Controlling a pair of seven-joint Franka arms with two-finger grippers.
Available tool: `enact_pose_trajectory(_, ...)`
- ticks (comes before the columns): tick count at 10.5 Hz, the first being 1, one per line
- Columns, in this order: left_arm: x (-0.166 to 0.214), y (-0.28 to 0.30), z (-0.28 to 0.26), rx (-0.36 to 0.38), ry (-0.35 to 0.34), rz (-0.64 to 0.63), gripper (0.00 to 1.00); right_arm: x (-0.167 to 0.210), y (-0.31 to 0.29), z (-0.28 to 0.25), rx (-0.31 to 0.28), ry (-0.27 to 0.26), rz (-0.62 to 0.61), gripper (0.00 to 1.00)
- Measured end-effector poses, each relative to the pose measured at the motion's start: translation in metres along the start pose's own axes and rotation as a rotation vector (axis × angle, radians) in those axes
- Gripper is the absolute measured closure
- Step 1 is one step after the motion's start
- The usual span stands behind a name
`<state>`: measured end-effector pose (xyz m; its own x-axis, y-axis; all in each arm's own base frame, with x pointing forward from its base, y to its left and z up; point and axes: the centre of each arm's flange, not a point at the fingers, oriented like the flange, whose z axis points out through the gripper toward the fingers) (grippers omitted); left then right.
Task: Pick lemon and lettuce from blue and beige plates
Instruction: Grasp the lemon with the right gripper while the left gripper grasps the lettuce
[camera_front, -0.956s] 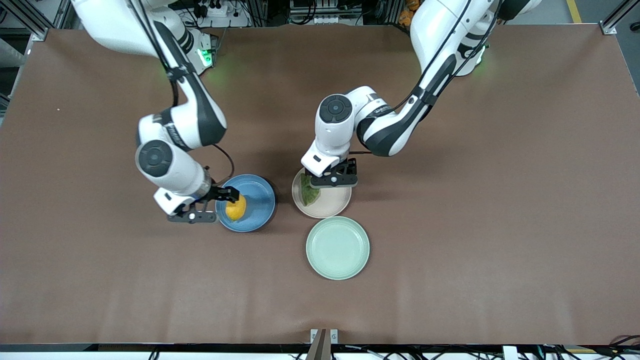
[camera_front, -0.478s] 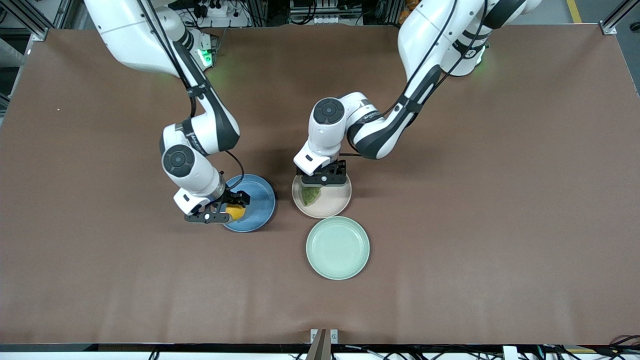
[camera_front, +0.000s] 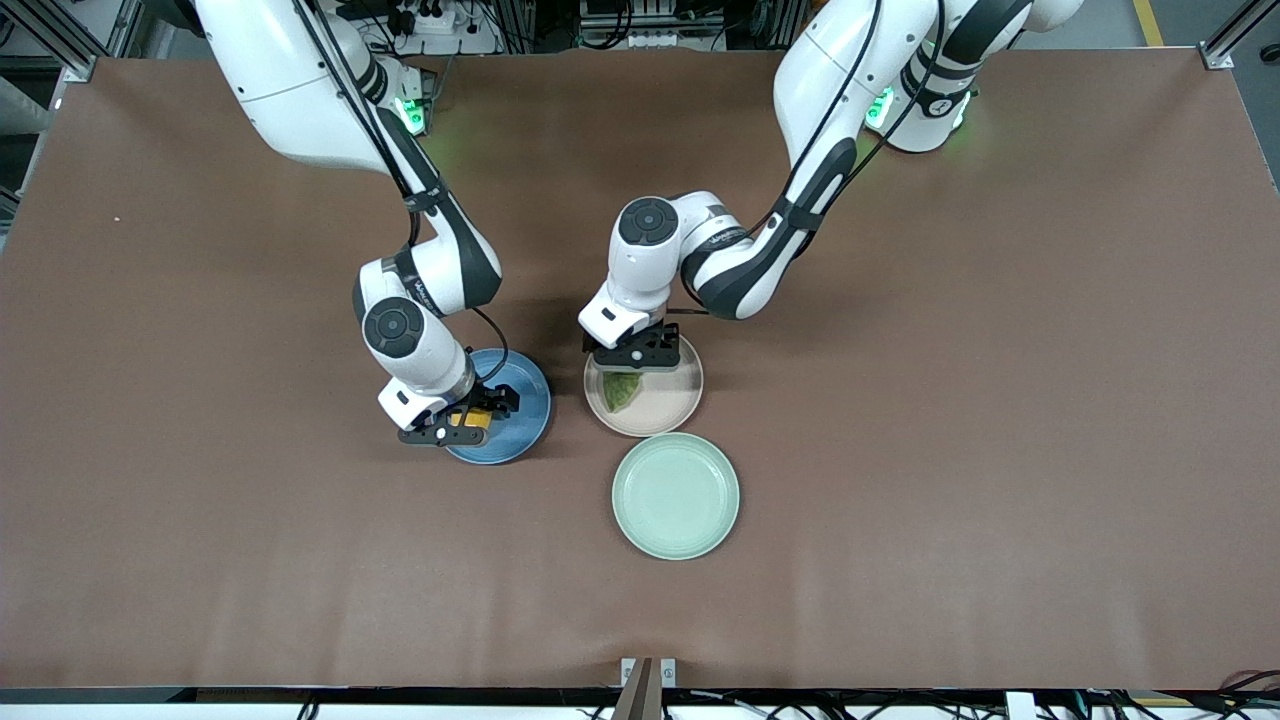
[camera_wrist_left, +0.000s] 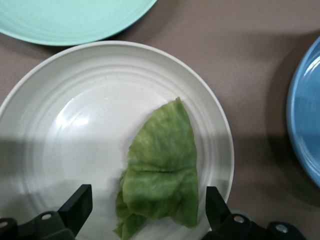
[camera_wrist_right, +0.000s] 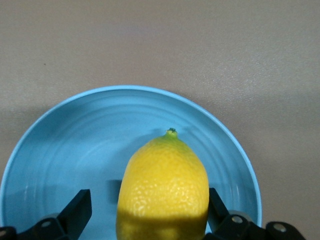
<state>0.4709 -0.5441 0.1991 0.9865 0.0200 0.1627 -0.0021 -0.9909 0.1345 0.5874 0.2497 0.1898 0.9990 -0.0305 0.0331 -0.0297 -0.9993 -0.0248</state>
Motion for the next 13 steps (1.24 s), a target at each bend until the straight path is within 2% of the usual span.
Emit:
enact_pose_trajectory(1, 0.003, 0.001, 0.001, -0.003, 0.009, -0.001, 0.00, 0.000, 0.000, 0.000, 0.000, 0.000, 0.000, 0.02)
enact_pose_trajectory(4, 0.004, 0.005, 0.007, -0.002, 0.036, 0.010, 0.00, 0.000, 0.000, 0.001, -0.002, -0.001, -0.002, 0.37)
enact_pose_trajectory(8, 0.001, 0.004, 0.019, -0.003, 0.034, 0.013, 0.01, 0.001, 0.001, 0.000, -0.007, -0.010, 0.000, 0.37)
enact_pose_trajectory(11, 0.001, 0.004, 0.019, -0.008, 0.037, -0.020, 0.38, 0.020, 0.008, -0.024, -0.042, -0.089, 0.007, 0.37)
enact_pose_trajectory(13, 0.004, 0.006, 0.016, -0.015, 0.043, -0.025, 0.69, 0.043, 0.019, -0.058, -0.055, -0.138, -0.001, 0.37)
